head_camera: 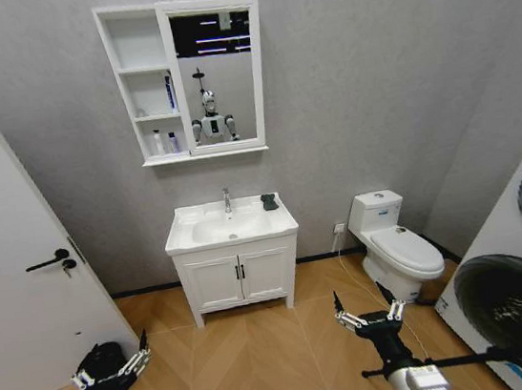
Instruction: Move facial cleanser and shampoo from washbasin to cabinet, then wipe washbasin with towel.
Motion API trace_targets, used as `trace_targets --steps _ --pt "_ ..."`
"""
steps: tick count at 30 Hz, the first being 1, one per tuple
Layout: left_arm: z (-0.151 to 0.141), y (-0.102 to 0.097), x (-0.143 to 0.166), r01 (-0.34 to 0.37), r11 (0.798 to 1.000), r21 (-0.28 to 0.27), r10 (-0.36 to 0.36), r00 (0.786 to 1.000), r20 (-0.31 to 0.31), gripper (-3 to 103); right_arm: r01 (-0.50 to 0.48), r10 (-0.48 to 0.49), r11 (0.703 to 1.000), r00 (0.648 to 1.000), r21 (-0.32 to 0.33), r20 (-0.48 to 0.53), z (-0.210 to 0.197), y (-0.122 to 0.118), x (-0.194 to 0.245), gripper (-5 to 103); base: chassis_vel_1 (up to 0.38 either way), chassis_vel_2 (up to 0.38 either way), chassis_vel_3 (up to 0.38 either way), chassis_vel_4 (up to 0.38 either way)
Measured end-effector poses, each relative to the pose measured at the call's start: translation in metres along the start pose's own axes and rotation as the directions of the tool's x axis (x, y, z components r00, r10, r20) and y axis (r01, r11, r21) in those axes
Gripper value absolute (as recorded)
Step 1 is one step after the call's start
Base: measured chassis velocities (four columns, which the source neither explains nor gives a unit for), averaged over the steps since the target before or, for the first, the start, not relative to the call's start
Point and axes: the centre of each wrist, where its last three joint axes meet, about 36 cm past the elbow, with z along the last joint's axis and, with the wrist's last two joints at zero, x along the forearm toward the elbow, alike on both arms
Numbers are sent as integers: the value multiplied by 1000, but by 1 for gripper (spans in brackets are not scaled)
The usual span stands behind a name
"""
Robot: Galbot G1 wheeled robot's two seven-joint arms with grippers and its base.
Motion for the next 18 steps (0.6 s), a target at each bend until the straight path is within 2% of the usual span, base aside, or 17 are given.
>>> trace_targets --steps 18 --pt "0 0 0 0 1000 0 0 1000 0 100 0 0 1000 1000 -1 -1 0 0 0 100 -9 10 11 -8"
